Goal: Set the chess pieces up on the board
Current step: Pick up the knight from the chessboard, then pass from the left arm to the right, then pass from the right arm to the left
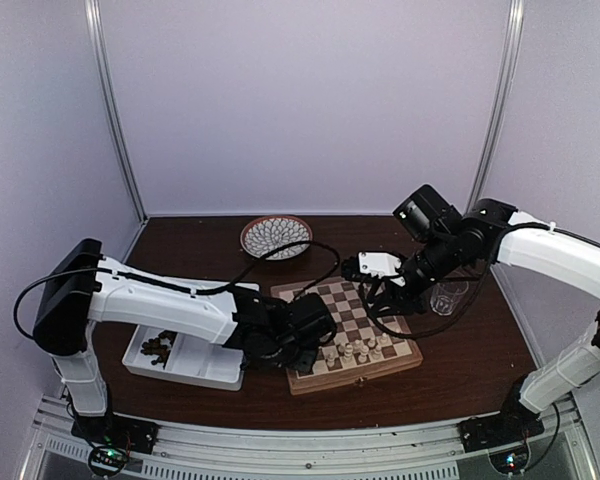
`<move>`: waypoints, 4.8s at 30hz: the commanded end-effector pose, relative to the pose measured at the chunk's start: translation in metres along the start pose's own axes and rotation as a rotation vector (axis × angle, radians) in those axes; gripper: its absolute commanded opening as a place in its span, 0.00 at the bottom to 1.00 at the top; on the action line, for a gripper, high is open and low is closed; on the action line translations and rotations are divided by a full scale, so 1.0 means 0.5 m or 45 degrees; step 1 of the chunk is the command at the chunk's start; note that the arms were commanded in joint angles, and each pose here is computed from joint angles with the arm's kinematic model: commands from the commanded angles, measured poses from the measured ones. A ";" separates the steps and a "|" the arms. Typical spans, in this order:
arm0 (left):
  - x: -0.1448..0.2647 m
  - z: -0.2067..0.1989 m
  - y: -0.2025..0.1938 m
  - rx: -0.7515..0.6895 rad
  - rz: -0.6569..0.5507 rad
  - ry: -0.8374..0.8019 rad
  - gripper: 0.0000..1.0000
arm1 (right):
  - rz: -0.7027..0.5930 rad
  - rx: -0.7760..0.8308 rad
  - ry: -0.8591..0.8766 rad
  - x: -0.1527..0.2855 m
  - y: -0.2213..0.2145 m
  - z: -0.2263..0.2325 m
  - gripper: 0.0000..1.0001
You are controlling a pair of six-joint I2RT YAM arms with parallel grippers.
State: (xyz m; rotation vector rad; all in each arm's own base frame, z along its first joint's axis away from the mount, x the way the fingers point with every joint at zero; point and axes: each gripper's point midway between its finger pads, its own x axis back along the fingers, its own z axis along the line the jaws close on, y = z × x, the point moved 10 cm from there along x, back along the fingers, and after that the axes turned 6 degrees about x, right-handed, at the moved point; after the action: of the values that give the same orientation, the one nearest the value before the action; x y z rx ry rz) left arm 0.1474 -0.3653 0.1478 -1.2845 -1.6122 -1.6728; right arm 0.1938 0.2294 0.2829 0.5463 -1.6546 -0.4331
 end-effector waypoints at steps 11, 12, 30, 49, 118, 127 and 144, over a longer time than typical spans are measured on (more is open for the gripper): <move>-0.033 -0.014 0.003 0.045 0.041 0.106 0.37 | -0.045 0.003 -0.021 0.018 0.004 0.004 0.33; -0.038 -0.010 0.002 0.056 0.053 0.109 0.37 | -0.046 0.002 -0.021 0.019 0.004 0.004 0.33; 0.090 0.024 0.082 -0.057 0.040 -0.160 0.00 | -0.132 -0.019 0.018 0.040 0.012 0.005 0.33; 0.290 0.014 0.162 -0.259 0.152 -1.009 0.01 | -0.250 0.278 0.202 0.071 0.126 0.015 0.55; 0.314 0.035 0.225 0.220 -0.128 -1.196 0.33 | -0.149 0.199 -0.206 0.051 0.199 0.023 0.08; 0.311 0.030 0.222 0.235 -0.101 -1.261 0.34 | -0.152 0.176 -0.216 0.050 0.199 0.014 0.08; 0.307 0.029 0.219 0.243 -0.070 -1.256 0.04 | -0.154 0.144 -0.212 0.044 0.196 0.005 0.08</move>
State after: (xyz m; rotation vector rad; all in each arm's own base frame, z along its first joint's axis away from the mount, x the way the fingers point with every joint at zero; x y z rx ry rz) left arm 0.1759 -0.3293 0.3249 -2.1099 -2.2220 -0.8679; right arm 0.1745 0.2938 0.3522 0.7024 -1.8148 -0.4444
